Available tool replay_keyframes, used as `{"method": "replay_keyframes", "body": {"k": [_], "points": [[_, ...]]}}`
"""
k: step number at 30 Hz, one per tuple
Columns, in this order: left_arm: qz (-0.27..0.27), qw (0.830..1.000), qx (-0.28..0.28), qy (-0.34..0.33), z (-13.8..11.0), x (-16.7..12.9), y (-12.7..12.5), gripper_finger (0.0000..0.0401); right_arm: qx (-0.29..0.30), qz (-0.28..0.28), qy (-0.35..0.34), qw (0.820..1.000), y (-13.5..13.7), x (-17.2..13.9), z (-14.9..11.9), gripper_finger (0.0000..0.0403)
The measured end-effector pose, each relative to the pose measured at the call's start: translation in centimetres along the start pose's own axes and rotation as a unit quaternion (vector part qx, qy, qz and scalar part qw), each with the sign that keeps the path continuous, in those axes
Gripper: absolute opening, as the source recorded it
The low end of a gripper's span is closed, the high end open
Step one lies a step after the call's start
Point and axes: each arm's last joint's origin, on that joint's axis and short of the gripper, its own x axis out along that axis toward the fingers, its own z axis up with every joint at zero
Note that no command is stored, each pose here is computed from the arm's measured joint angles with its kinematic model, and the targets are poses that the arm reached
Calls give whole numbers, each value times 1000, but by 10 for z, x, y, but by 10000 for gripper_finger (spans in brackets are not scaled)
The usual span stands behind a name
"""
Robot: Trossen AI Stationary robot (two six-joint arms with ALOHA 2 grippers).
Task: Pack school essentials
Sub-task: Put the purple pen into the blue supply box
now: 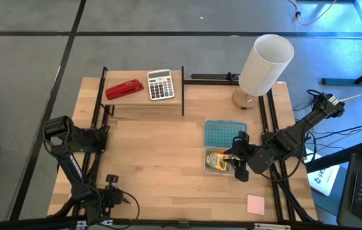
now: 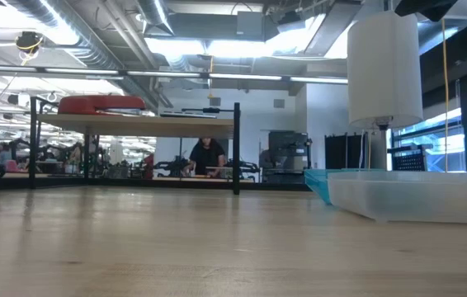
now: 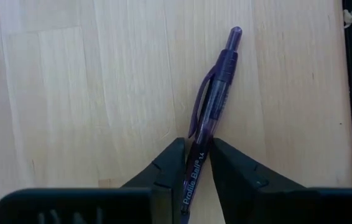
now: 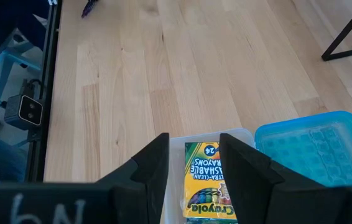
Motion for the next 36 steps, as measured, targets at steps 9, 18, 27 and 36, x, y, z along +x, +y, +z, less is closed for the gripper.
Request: {"method": "replay_keyframes", "body": {"k": [9, 18, 27, 36], "points": [[-2, 1000, -2, 2, 1, 0, 0, 67, 0, 0, 0, 1000, 0, 0, 0, 142], [-11, 1000, -20, 4, 9, 0, 2, 22, 0, 0, 0, 1000, 0, 0, 0, 142], [-12, 1000, -11, 6, 18, 1, 7, 33, 0, 0, 0, 1000, 0, 0, 0, 142], [0, 999, -33, -11, 37, -2, 23, 33, 0, 0, 0, 1000, 0, 0, 0, 142]]}}
